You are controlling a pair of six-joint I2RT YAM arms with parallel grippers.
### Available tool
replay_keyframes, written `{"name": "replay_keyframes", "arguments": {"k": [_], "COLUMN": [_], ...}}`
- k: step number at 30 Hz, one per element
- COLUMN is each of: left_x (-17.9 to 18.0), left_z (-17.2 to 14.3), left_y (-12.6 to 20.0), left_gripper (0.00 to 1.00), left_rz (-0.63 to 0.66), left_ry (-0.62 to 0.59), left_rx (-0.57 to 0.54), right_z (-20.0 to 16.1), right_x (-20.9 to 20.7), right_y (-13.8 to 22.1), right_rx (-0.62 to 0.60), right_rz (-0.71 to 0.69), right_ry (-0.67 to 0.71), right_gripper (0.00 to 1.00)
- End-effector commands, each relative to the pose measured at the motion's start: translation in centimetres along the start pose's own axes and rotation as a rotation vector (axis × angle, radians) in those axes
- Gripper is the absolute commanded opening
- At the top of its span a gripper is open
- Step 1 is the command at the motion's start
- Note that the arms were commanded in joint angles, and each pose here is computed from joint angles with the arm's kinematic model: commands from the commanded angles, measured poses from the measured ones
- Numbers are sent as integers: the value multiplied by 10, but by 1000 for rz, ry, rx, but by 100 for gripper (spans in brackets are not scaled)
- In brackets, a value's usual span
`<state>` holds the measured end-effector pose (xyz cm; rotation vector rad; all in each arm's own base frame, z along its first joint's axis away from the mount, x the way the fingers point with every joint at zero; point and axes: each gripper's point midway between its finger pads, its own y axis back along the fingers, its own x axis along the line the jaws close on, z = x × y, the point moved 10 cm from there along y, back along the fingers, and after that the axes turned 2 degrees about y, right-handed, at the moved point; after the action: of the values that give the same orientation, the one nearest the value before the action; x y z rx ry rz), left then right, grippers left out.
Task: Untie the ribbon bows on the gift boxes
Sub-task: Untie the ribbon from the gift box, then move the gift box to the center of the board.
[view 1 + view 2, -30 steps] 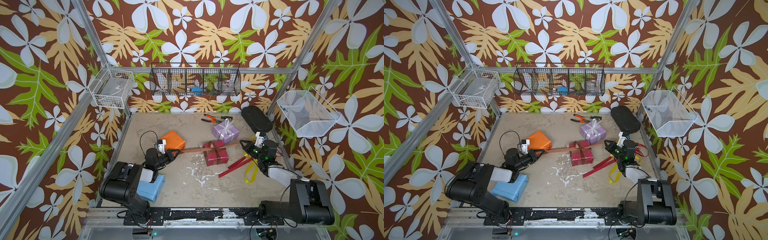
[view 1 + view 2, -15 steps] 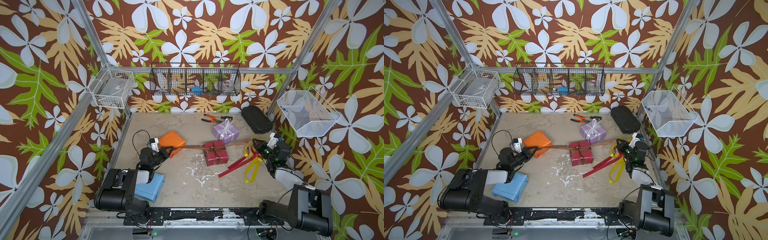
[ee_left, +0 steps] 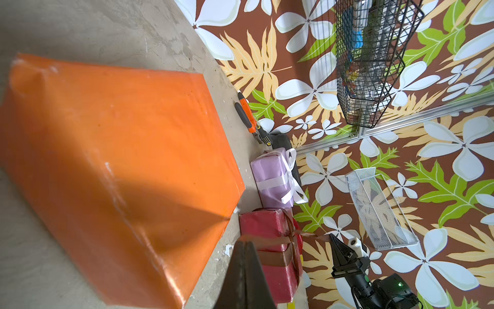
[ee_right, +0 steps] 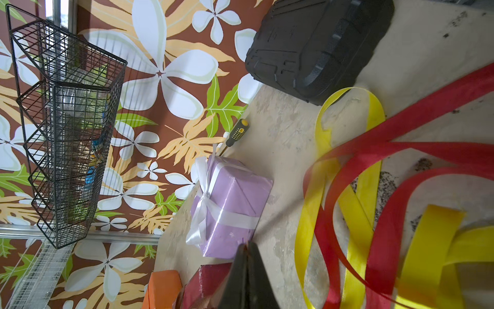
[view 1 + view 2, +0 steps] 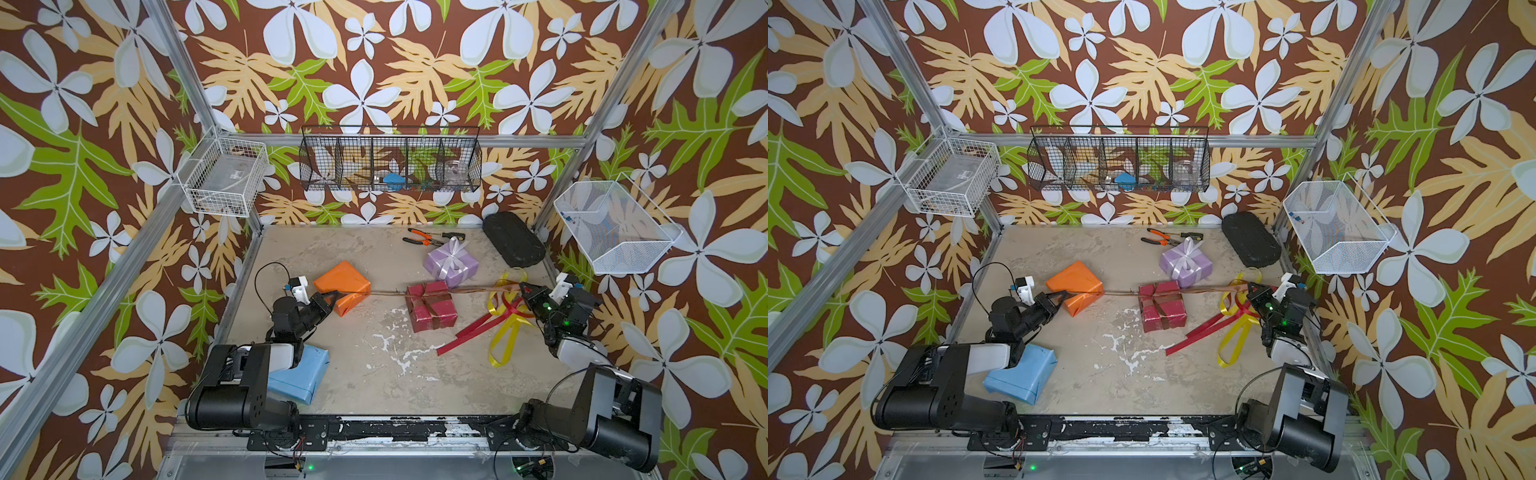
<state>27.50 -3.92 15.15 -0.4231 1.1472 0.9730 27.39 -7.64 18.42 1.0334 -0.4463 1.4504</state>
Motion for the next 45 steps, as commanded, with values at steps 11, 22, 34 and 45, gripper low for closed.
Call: {"name": "replay_keyframes", "arguments": {"k": [11,22,34,45], "left_x": [-34,-84,-91,-81], "left_z": [-14,-21,-71,-101], "left_y": [-20,-101,-213,-247], "left_gripper": [100,100,80,81], "left_rz": [-118,-91,-186,-201], "left_ry": [-67,-267,-306,-304], "left_rx": [117,220,422,515], "right_z": [-28,-112,-172,-153], "right_x": [37,75,71,72], "right_y": [-16,-17,0,-14], "right_rx": [163,439,617,383], "right_rz": [-73,6,142,52], "right_ry": [250,457,420,576], "right_gripper": [100,98,98,97]}}
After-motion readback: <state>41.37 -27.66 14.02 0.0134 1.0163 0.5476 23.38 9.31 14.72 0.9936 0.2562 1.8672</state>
